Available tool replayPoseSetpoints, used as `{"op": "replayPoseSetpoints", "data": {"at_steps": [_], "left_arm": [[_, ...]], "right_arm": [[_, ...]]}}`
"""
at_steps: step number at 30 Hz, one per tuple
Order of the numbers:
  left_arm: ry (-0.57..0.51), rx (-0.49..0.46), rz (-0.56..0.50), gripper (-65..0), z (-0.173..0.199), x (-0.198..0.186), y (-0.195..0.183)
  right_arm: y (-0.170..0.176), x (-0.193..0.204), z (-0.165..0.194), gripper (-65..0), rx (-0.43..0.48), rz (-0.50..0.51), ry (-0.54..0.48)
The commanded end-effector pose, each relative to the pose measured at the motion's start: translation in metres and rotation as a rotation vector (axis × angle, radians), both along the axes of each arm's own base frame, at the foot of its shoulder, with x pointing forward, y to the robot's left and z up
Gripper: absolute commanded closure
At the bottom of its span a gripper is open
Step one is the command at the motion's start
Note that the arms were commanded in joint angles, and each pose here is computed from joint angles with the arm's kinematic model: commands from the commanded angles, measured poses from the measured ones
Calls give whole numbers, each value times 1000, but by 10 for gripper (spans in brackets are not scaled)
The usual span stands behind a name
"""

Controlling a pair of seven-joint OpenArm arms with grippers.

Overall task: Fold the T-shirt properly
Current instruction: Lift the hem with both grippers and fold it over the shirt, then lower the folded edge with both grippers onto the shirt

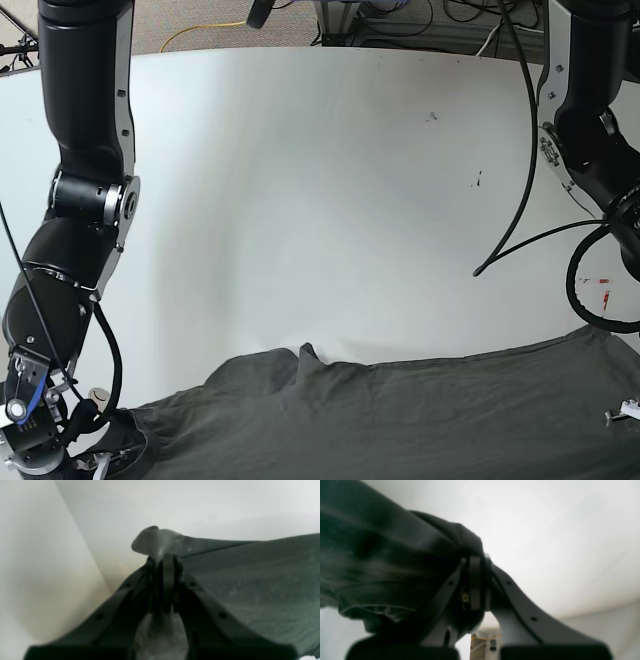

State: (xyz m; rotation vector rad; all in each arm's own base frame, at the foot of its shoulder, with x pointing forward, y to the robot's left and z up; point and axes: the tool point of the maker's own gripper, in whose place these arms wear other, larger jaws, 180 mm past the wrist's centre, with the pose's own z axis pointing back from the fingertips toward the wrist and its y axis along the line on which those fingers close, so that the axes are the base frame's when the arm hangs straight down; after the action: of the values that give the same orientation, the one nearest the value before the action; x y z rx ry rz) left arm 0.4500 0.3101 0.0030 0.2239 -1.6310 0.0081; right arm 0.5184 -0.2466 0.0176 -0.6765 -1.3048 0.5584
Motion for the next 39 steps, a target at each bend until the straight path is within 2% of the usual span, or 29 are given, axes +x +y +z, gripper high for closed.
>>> {"op": "replayPoseSetpoints", "data": {"at_steps": [1,5,12,18,24,28,33,39], "left_arm": [[-44,10,19,-1,16,-5,5],[27,10,0,-1,-20,-7,-1],[178,-52,-87,0,-101,-22,-19],[325,-48,-60,0,-168,-61,-16],[478,-88,-12,0,-231,-106,-6],[577,-120,39,0,-268,-141,6],[668,-155,87,0,-300,-178,15],[771,-130,42,0,-328,-215,11]], "right_arm": [[-12,-14,13,0,-24,-64,-38],[-14,-37,-22,0,-42,-80,-19],[-14,-81,-119,0,-20,-94,117],[-22,-131,-208,0,72,-151,284],[-26,-177,-277,0,196,-185,432],[-30,-207,-309,0,228,-201,517],[-34,-233,-332,0,244,-223,586],[-31,-263,-358,0,261,-244,668]]}}
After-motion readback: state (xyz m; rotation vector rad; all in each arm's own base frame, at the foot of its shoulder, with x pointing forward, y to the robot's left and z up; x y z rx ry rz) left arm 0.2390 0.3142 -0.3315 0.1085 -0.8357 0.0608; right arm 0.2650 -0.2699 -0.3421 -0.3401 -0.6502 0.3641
